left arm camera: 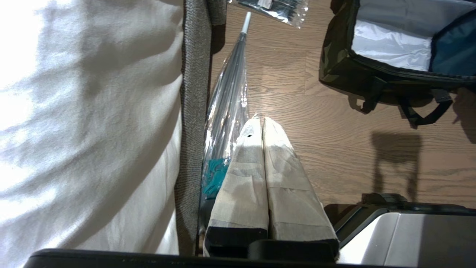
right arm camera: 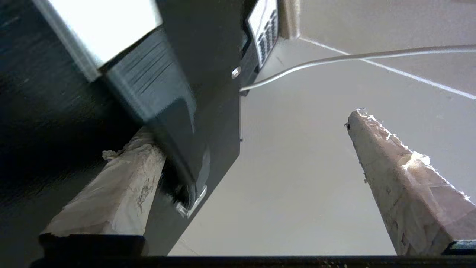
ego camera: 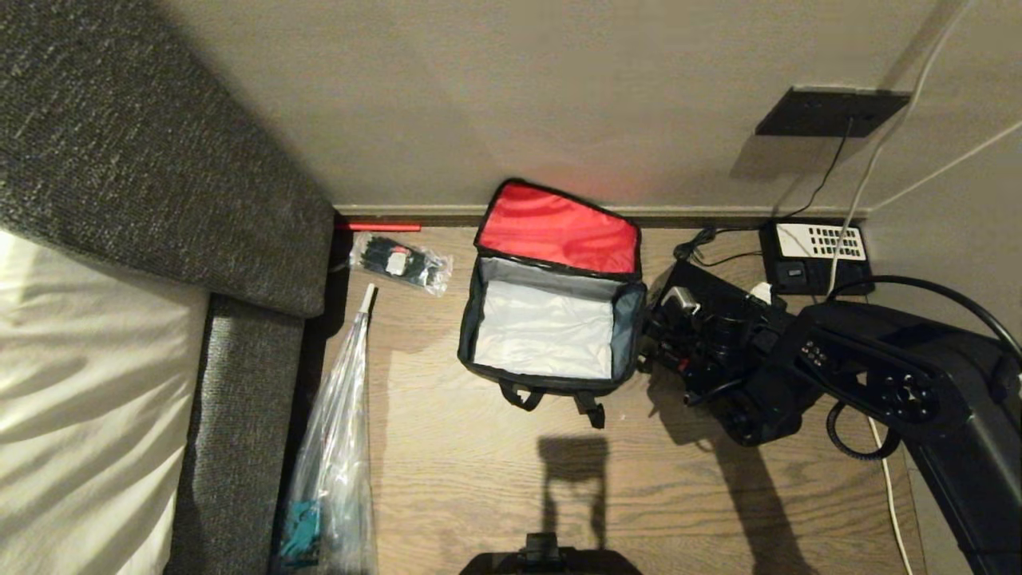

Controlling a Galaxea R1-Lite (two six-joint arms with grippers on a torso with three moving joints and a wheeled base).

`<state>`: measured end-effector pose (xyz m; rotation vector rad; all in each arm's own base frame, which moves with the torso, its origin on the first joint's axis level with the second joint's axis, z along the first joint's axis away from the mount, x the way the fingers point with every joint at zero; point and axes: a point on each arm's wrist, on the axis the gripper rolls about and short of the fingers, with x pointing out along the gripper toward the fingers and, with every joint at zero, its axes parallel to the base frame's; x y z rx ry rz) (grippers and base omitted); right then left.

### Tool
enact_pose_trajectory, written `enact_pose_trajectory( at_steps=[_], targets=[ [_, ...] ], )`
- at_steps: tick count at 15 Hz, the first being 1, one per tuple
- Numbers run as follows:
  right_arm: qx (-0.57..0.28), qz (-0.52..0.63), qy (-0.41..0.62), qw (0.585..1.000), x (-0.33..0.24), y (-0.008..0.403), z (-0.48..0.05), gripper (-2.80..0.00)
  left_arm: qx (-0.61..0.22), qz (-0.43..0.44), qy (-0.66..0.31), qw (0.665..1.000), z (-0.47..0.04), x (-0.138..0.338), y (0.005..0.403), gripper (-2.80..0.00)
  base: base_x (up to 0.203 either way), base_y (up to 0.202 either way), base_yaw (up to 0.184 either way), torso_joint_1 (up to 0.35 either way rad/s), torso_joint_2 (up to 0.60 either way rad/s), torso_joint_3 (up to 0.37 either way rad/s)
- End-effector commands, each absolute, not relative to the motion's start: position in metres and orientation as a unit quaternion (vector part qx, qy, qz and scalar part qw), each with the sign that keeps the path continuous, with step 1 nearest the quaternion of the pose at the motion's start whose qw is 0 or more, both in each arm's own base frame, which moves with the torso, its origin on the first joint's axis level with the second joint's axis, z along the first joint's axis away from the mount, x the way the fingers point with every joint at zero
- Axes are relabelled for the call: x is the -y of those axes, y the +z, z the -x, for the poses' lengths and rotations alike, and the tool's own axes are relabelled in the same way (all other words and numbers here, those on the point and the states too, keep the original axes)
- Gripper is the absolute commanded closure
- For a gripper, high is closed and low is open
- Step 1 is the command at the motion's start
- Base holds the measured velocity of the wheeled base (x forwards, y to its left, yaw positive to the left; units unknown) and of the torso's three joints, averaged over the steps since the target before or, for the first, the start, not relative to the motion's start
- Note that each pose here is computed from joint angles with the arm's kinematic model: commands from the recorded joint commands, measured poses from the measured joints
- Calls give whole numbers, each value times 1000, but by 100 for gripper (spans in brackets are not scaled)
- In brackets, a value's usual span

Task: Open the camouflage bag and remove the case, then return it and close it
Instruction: Grip the handle again

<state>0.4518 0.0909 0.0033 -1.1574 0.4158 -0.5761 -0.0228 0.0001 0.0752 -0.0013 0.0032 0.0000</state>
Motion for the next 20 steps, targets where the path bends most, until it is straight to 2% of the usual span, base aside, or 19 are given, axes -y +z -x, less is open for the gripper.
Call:
enact_pose_trajectory(
  at_steps=[1,4,12,13,20],
  targets=[
    [-195,536,-273,775,-84,0,-457,-280,-2,1,0,1000,23,0,75,0,0,0,0,0,0,0],
    [-194,537,-281,771,-79,6,-460,-280,-2,1,0,1000,23,0,75,0,0,0,0,0,0,0],
    [-223,551,-270,758,-71,-24,-460,-280,-2,1,0,1000,23,0,75,0,0,0,0,0,0,0],
    [-226,552,-270,756,-70,-26,-460,0,-2,1,0,1000,23,0,75,0,0,0,0,0,0,0],
    [-219,545,-275,761,-70,-22,-460,0,-2,1,0,1000,23,0,75,0,0,0,0,0,0,0]
  ],
)
